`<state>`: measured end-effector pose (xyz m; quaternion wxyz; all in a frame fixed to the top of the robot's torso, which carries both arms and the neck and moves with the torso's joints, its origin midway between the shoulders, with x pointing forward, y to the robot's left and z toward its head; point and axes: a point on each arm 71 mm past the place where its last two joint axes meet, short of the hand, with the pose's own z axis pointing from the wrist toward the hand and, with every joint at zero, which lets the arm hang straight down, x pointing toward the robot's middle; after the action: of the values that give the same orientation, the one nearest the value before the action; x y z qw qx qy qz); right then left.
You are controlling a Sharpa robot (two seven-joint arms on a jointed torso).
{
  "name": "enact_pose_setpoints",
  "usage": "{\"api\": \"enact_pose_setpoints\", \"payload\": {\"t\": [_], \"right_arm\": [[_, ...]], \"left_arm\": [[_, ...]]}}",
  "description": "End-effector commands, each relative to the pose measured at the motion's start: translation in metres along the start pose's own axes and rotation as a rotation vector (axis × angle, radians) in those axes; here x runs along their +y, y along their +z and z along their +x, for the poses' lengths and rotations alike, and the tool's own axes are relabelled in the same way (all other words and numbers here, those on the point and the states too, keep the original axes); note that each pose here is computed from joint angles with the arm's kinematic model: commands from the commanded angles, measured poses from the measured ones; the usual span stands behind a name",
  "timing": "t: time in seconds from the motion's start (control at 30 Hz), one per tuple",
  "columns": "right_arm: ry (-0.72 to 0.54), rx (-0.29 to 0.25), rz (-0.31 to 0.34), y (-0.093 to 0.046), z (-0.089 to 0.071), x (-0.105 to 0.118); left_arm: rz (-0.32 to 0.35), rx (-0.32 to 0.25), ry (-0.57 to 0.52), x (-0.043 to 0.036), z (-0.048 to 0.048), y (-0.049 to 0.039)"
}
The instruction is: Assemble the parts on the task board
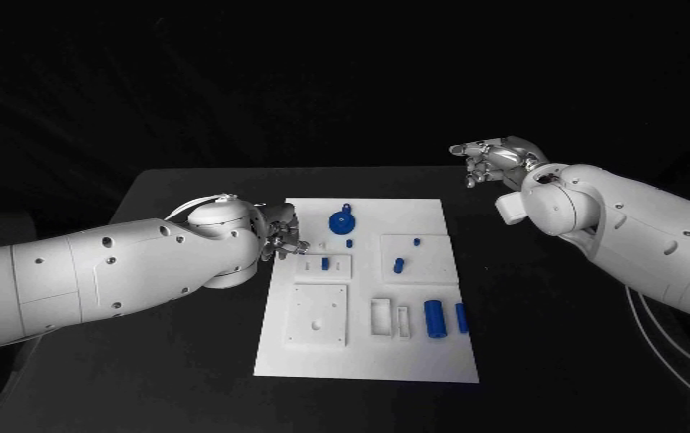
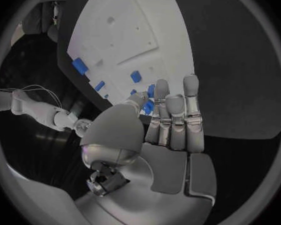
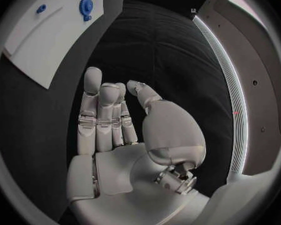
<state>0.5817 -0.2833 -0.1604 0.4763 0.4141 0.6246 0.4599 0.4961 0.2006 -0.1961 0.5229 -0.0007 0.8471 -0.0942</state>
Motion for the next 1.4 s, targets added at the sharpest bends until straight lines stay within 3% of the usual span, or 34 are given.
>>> {"api": "enact_pose_setpoints", "payload": {"t": [0.03, 0.67, 1.4], "right_arm": [[0.003, 0.024, -0.011, 0.000, 0.004, 0.000], [0.004, 0.040, -0.011, 0.001, 0.008, 0.000], [0.008, 0.055, -0.012, 0.001, 0.014, 0.000]], "left_arm": [[0.016, -0.004, 0.015, -0.0017, 0.0013, 0.0012], [0.038, 0.050, 0.014, -0.0036, 0.0135, 0.0049], [0.041, 0.071, 0.011, -0.0024, 0.0242, 0.0081]]}}
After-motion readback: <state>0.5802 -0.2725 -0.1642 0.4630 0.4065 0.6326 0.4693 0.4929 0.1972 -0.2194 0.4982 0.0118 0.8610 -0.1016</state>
